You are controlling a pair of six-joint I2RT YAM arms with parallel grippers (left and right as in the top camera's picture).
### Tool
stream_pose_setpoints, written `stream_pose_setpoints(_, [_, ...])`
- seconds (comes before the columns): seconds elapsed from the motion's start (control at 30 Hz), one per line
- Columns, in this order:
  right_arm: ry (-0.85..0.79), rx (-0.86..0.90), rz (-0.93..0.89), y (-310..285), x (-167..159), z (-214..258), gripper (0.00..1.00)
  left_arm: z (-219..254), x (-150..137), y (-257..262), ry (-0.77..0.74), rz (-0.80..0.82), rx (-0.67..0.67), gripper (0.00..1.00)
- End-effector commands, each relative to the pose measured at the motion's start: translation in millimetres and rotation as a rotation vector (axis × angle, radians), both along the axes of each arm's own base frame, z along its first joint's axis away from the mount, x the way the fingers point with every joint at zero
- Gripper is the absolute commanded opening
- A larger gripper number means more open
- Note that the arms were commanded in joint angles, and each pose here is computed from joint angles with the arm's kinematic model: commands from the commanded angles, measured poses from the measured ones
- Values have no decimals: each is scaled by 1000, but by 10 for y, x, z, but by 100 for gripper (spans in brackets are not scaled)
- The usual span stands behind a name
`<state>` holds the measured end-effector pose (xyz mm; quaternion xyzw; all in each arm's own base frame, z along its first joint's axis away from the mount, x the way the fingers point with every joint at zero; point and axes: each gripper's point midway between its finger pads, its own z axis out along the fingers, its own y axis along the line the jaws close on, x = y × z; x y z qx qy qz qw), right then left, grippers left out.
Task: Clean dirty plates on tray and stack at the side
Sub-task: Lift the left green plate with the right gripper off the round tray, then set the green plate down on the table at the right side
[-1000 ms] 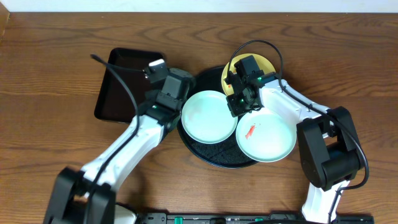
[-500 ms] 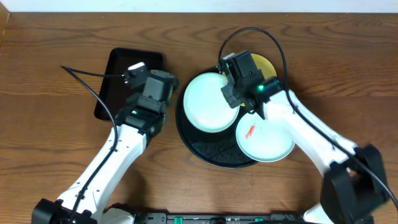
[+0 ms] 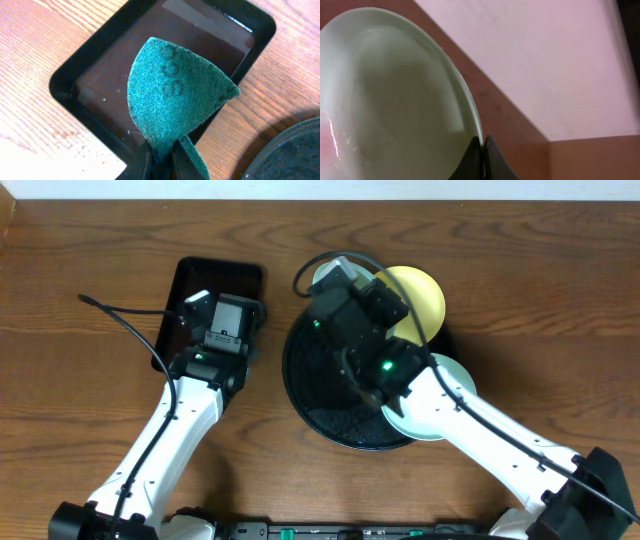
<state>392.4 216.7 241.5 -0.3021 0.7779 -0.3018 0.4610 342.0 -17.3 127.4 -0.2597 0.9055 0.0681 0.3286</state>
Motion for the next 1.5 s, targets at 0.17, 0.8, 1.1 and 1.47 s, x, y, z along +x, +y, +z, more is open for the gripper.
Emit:
stream_pose_setpoints(0.17, [-75, -94, -62, -117, -75, 247, 1, -23, -42, 20, 9, 15, -9, 8])
stream_pose_setpoints(0.8, [74, 344, -162, -381, 138, -194, 1, -34, -44, -3, 13, 8, -21, 8])
stream_pose_setpoints(1.1, [404, 1015, -247, -995, 436, -570, 1, -45, -62, 2, 22, 8, -18, 8])
stream_pose_setpoints(1.47, [180, 1301, -790, -3129, 371, -811, 1, -45, -62, 2, 22, 8, -18, 7])
